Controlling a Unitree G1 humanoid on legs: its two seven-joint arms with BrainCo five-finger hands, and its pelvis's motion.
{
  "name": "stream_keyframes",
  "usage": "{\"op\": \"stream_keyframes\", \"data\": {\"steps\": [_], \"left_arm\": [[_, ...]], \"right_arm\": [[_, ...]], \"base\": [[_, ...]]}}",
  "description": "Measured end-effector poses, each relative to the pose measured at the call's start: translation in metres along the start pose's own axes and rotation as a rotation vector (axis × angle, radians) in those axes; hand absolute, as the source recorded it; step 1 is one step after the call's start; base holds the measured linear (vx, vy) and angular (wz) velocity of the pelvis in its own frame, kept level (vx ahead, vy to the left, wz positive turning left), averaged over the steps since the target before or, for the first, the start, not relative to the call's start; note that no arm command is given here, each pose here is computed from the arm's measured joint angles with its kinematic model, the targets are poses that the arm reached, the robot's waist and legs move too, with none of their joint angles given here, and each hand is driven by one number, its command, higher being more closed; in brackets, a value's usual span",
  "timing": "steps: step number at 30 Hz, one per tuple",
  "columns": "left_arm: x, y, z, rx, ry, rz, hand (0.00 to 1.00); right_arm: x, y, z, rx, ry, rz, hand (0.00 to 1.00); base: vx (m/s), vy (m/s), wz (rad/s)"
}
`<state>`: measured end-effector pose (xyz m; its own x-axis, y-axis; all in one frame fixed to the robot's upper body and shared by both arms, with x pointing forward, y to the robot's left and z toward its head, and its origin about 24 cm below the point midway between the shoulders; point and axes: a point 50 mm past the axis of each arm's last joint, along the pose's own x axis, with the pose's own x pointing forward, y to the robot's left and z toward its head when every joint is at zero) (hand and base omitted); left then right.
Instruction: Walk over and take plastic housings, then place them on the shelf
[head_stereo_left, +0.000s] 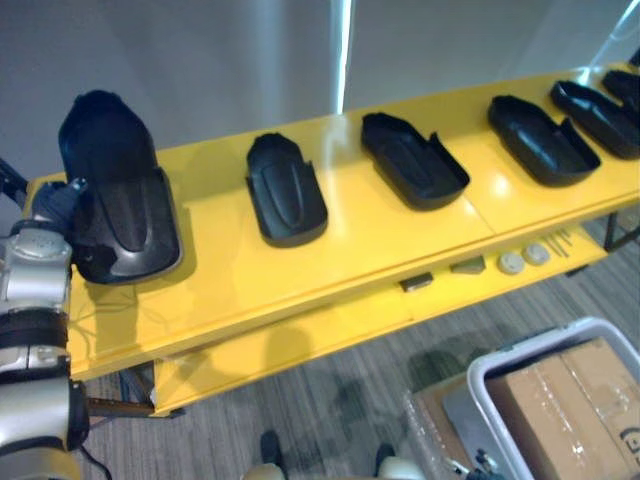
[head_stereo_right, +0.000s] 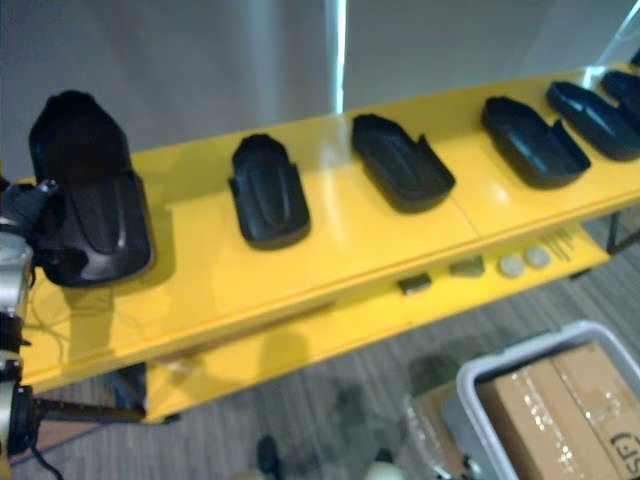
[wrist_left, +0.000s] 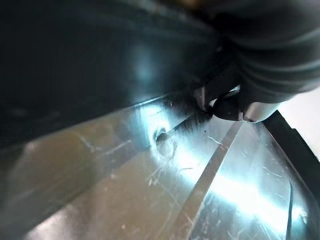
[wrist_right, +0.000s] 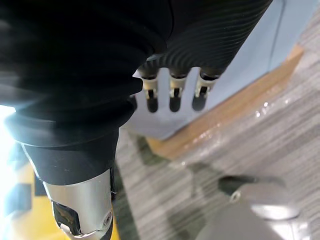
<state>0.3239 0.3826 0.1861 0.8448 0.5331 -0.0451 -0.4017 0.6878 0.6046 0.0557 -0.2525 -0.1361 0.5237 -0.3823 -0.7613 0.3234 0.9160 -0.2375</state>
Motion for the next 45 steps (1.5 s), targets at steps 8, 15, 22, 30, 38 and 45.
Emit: {"op": "stream_keyframes", "data": {"steps": [8, 15, 22, 30, 38, 45], "left_arm": [[0.002, 0.000, -0.006, 0.065, 0.050, -0.042, 1.00], [0.002, 0.001, -0.017, 0.141, 0.095, -0.038, 1.00], [0.002, 0.005, -0.025, 0.150, 0.134, -0.028, 1.00], [0.001, 0.019, -0.024, 0.157, 0.129, 0.065, 1.00], [0.000, 0.040, -0.014, 0.123, 0.102, 0.155, 1.00], [0.001, 0.045, -0.001, 0.102, 0.071, 0.174, 1.00]], "right_arm": [[0.001, -0.008, 0.002, -0.027, -0.001, 0.002, 0.00], [0.006, -0.008, 0.010, -0.043, -0.009, 0.011, 0.00], [0.009, -0.010, 0.016, -0.050, -0.023, 0.008, 0.00], [0.011, -0.011, 0.022, -0.050, -0.042, 0.005, 0.00], [0.014, -0.011, 0.028, -0.035, -0.057, 0.000, 0.00], [0.016, -0.012, 0.034, 0.005, -0.070, -0.011, 0.00]], "base": [[-0.01, 0.000, 0.02], [-0.01, -0.003, -0.01], [-0.01, -0.002, 0.01], [0.00, -0.005, 0.03], [-0.01, -0.003, -0.01], [0.00, 0.000, 0.00]]}}
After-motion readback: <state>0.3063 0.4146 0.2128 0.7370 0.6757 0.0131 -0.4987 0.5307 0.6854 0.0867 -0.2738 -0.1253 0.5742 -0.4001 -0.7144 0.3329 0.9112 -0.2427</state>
